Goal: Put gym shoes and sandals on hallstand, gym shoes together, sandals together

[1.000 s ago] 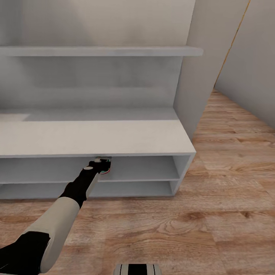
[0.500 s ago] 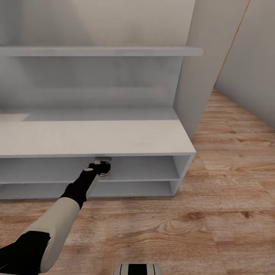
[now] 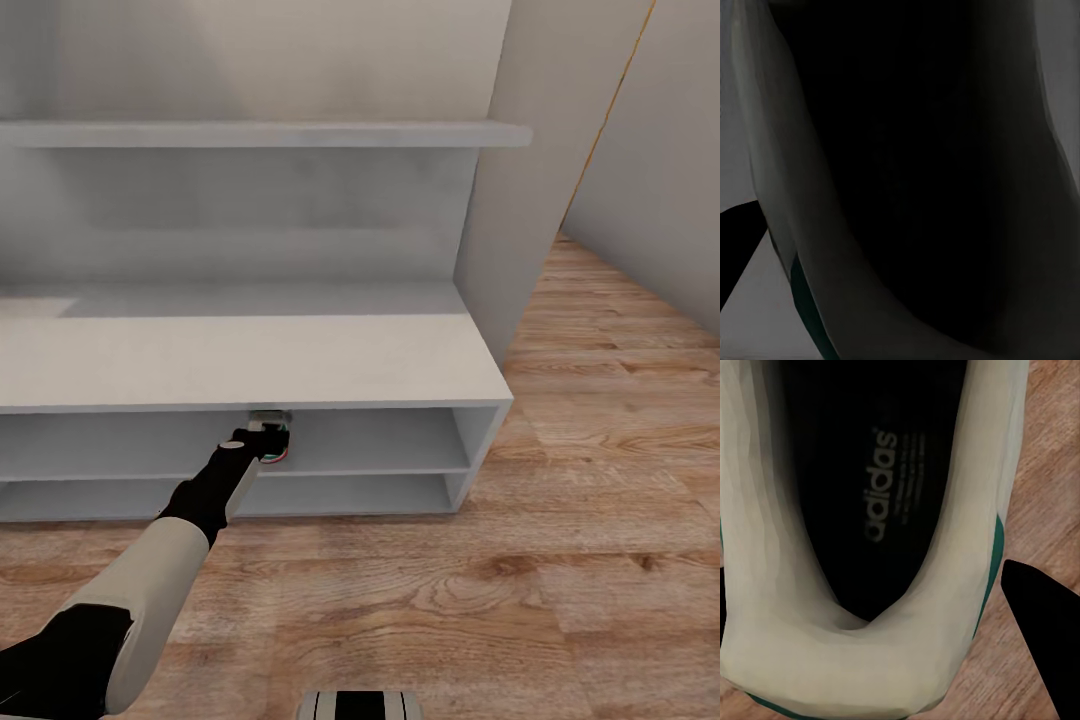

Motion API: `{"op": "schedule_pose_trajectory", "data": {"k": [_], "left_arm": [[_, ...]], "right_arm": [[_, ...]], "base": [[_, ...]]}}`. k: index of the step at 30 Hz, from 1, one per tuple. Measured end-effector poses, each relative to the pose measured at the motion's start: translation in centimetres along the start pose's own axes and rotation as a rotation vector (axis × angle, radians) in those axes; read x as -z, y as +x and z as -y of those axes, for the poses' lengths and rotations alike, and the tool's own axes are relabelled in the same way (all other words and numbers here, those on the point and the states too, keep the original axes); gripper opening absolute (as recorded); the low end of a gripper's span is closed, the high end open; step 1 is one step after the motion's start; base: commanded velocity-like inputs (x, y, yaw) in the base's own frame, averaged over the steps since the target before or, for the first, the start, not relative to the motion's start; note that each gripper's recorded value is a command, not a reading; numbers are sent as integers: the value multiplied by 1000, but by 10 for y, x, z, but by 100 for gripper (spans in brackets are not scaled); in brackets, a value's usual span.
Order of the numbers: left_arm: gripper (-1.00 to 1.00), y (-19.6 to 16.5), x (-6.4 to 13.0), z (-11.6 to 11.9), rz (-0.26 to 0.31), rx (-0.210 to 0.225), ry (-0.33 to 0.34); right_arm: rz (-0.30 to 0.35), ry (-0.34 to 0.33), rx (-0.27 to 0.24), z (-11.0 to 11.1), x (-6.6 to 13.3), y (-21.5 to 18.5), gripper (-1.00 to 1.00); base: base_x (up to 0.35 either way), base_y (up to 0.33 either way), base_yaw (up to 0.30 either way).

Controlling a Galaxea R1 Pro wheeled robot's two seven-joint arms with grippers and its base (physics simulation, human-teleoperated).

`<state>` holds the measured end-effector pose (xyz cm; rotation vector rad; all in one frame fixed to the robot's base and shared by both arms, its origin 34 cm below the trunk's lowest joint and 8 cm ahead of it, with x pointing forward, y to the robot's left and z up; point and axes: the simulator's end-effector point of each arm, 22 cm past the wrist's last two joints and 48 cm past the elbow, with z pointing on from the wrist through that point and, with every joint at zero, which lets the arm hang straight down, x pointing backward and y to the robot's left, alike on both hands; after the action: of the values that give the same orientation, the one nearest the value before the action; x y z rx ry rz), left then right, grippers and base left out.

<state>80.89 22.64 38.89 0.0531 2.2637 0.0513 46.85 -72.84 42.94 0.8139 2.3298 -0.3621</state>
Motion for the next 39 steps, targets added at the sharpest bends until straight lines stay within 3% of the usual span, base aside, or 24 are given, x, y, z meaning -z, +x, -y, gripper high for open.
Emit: {"op": "schedule_pose_trajectory", "data": {"k": [1,25,34,39], "left_arm": [[100,0,0,0,0,0,0],[100,-1,0,1,5,-1,3],[100,0,0,1,4,-3,4],[100,-5,0,2,37,0,5]], "right_arm": [[0,0,0,0,0,0,-100],[0,0,0,0,0,0,-100],[-1,1,0,0,0,1,-100],[-1,2,0,0,0,0,-100]], "base": [[0,0,0],[-10,0,0],[-277,0,0],[-336,0,0]]}}
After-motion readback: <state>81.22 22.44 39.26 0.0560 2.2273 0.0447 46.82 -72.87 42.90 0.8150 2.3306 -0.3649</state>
